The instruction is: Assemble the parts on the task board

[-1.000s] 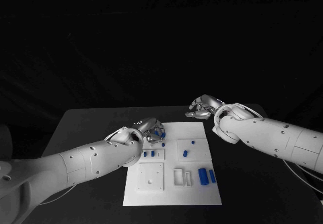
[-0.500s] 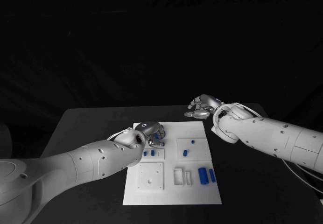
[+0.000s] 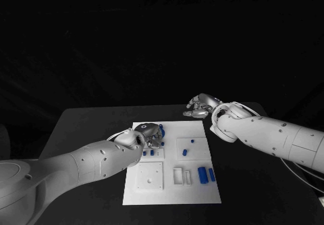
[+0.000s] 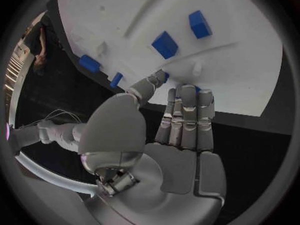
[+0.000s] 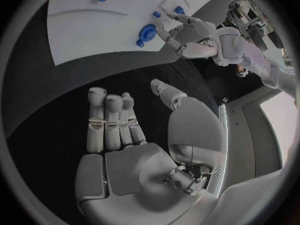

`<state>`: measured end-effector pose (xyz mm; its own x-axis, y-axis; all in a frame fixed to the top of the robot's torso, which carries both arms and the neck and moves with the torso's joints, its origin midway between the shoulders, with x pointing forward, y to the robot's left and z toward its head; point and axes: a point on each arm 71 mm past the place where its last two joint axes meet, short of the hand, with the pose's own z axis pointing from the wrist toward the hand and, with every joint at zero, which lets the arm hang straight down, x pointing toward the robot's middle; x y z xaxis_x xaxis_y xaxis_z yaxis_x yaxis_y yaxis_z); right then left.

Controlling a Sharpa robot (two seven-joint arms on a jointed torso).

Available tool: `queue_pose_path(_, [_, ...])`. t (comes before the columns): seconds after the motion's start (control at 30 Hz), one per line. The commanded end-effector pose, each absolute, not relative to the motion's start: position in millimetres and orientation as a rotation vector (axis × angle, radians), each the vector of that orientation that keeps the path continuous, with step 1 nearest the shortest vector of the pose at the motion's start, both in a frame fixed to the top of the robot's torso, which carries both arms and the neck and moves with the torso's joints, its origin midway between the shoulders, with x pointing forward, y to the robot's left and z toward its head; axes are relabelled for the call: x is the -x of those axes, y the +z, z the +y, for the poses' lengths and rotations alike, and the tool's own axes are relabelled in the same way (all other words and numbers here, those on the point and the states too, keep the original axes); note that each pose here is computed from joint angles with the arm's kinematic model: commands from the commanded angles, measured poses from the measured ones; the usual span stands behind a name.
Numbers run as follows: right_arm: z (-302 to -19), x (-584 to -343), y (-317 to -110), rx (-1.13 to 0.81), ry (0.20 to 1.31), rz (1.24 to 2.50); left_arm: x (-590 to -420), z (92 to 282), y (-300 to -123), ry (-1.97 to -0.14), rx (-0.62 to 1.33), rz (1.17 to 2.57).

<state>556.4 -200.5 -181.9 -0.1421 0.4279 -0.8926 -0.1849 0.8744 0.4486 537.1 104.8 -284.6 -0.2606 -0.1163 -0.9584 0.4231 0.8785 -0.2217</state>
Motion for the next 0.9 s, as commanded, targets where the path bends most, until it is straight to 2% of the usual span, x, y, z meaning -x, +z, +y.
queue_pose_path(0.03, [-198.1,-556.1,-181.4,-0.182,0.55,1.628,-535.8,100.4,-285.3,-0.527,-0.251,1.77])
queue_pose_path(0.9, [-192.2,-556.3,-181.4,-0.176,0.572,1.629,-531.9,96.4,-296.3,-0.58,-0.228,1.805])
